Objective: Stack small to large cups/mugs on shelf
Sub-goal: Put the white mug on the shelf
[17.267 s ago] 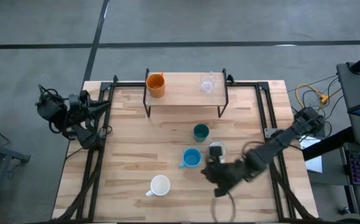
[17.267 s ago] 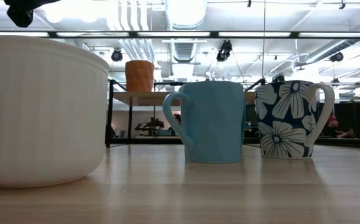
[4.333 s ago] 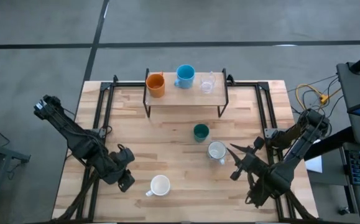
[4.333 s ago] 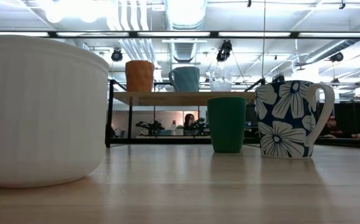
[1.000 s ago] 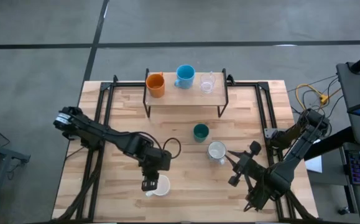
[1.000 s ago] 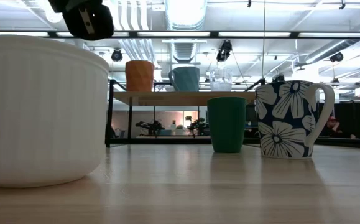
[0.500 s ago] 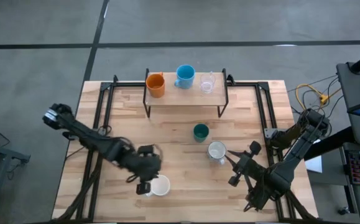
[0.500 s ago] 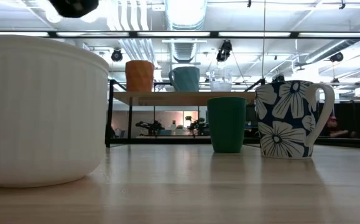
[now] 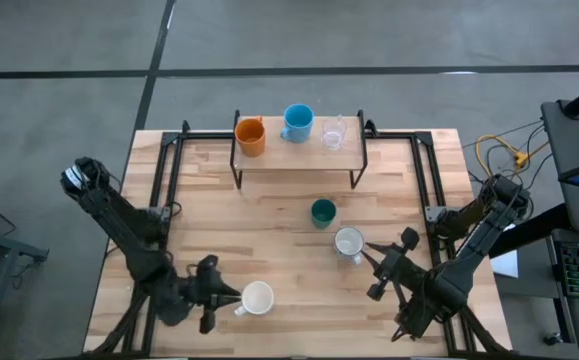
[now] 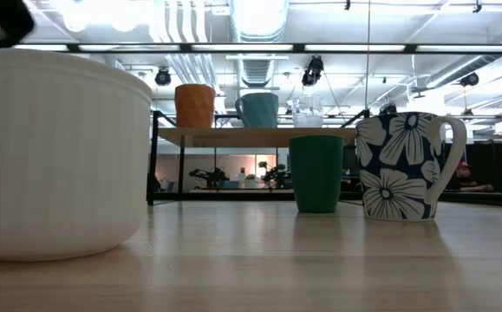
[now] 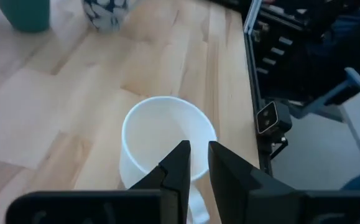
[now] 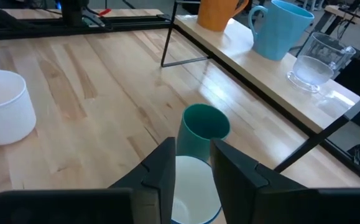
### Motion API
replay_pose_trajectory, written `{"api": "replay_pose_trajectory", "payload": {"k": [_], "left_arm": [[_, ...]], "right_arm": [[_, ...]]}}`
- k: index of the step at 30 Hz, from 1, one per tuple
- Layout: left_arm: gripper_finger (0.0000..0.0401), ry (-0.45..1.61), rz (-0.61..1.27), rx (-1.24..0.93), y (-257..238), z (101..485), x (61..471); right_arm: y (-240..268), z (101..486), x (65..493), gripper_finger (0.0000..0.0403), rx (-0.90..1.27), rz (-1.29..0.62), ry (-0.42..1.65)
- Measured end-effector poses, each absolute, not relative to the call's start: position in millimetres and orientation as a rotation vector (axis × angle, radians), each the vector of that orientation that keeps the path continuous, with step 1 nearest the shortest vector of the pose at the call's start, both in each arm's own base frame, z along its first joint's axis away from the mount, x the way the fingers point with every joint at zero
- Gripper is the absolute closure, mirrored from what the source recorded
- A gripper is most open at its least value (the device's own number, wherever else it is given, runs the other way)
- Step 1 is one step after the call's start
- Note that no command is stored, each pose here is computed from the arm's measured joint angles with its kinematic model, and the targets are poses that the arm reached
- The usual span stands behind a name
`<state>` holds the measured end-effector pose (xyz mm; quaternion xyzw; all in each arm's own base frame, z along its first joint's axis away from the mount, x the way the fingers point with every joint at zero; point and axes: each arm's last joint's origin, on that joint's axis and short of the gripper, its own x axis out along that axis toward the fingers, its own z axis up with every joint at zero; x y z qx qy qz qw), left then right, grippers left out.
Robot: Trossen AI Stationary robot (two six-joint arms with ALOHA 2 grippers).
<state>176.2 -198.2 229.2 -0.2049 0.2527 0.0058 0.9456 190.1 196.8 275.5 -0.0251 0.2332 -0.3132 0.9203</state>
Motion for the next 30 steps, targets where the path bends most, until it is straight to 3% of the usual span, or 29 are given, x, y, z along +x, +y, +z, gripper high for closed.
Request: {"api": "replay_pose_trajectory", "payload": {"k": [11,17,30], "left_arm": [[0.0359,0.33,0.163,-0.307,-231.2,202.8,146.8],[0.0359,0.202,0.257,-0.338,-245.1,177.7,136.6],[0.0359,0.134,0.319,-0.518,-256.6,139.9,140.8]], "right_arm": [[197.3,275.5,190.4,0.0309,-0.014,-0.65,0.466],[197.3,275.5,190.6,0.0305,-0.011,-0.65,0.465],[197.9,275.4,191.2,0.0303,-0.001,-0.648,0.461]]}}
